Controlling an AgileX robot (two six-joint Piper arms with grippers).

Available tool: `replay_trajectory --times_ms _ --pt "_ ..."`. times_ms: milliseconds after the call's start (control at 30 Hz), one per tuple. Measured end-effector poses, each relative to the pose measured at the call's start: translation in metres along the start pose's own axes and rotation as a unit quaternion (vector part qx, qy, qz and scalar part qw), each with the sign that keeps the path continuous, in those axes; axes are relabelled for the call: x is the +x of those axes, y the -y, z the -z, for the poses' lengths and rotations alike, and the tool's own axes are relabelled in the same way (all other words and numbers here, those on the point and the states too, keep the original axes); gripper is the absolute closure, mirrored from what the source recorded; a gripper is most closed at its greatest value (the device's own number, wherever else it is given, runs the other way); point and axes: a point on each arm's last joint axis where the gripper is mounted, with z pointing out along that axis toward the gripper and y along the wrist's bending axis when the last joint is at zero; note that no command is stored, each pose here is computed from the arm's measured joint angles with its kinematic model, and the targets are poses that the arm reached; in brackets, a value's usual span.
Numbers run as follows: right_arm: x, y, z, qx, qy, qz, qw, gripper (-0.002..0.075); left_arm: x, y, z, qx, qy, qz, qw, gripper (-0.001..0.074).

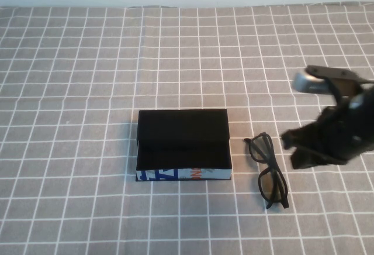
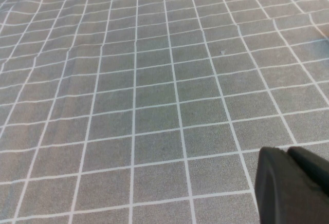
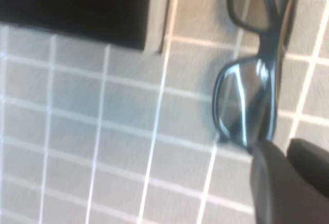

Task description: Take glasses out of glasses case

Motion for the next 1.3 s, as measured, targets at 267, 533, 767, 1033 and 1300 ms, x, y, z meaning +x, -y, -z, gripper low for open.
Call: replay_trajectory --times_ms 267,533,767,1033,1300 --pt "0.070 0.001 0.068 0.005 0.093 0.048 0.995 0.0741 0.000 0.000 0.000 0.000 0.000 0.000 1.000 0.0739" --pt "0.150 0.006 0.116 -0.007 0.174 0.090 0.981 0.0742 0.000 0.000 0.000 0.000 0.000 0.000 1.000 0.0739" --pt "0.182 0.014 0.142 0.020 0.269 0.127 0.955 0.0742 0.000 0.000 0.000 0.000 0.000 0.000 1.000 0.0740" --pt "0.179 0.043 0.100 0.066 0.408 0.098 0.905 0.0742 0.000 0.000 0.000 0.000 0.000 0.000 1.000 0.0739" --pt "0.209 0.079 0.050 0.105 0.506 0.045 0.855 0.0743 0.000 0.000 0.000 0.000 0.000 0.000 1.000 0.0739"
